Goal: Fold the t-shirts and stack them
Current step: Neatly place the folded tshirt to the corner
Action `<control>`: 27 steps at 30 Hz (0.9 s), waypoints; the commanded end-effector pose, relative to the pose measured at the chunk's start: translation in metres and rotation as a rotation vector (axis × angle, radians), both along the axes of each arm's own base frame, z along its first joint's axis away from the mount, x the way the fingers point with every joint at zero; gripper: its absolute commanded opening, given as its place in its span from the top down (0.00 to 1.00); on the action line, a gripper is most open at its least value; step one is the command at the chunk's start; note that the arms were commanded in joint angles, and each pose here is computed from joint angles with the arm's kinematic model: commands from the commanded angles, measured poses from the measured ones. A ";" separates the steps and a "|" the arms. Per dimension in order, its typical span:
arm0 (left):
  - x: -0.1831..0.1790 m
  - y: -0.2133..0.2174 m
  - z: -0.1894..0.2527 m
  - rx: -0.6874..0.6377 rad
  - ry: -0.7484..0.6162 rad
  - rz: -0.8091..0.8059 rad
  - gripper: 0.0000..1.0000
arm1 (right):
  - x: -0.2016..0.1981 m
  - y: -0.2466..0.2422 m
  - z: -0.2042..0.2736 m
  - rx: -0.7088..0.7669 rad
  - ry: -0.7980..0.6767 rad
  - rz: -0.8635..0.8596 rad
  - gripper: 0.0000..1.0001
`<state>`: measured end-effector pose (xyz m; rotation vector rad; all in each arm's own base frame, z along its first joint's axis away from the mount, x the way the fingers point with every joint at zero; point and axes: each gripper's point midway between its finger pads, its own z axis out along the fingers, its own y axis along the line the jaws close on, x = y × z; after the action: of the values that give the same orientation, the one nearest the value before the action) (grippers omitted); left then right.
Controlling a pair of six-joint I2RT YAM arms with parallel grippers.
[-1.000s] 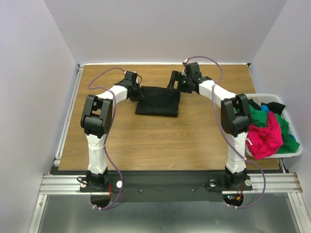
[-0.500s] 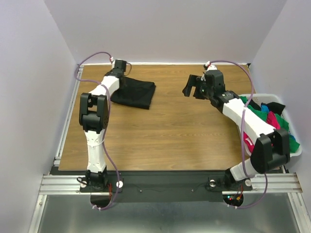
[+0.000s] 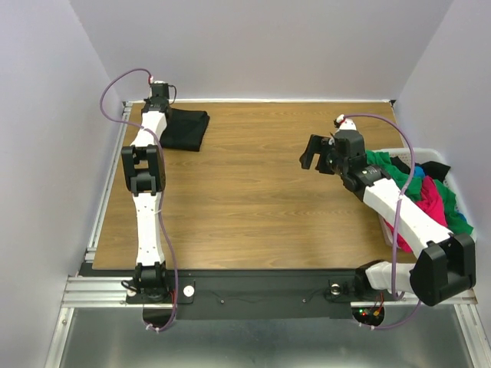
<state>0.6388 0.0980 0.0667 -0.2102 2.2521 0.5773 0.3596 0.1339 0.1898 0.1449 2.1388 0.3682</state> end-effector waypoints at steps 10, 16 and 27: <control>0.013 0.070 0.071 0.158 -0.141 0.058 1.00 | 0.003 -0.013 0.012 0.000 -0.057 -0.071 0.00; 0.013 0.087 0.082 0.169 -0.172 0.080 1.00 | 0.001 -0.017 0.012 -0.002 -0.059 -0.094 0.00; -0.008 0.085 0.153 0.077 -0.334 0.224 0.01 | -0.008 -0.027 0.007 -0.020 -0.035 -0.134 0.00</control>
<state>0.6354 0.1930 0.1095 -0.3532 2.0925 0.8074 0.3550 0.1170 0.1889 0.2228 2.1167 0.2950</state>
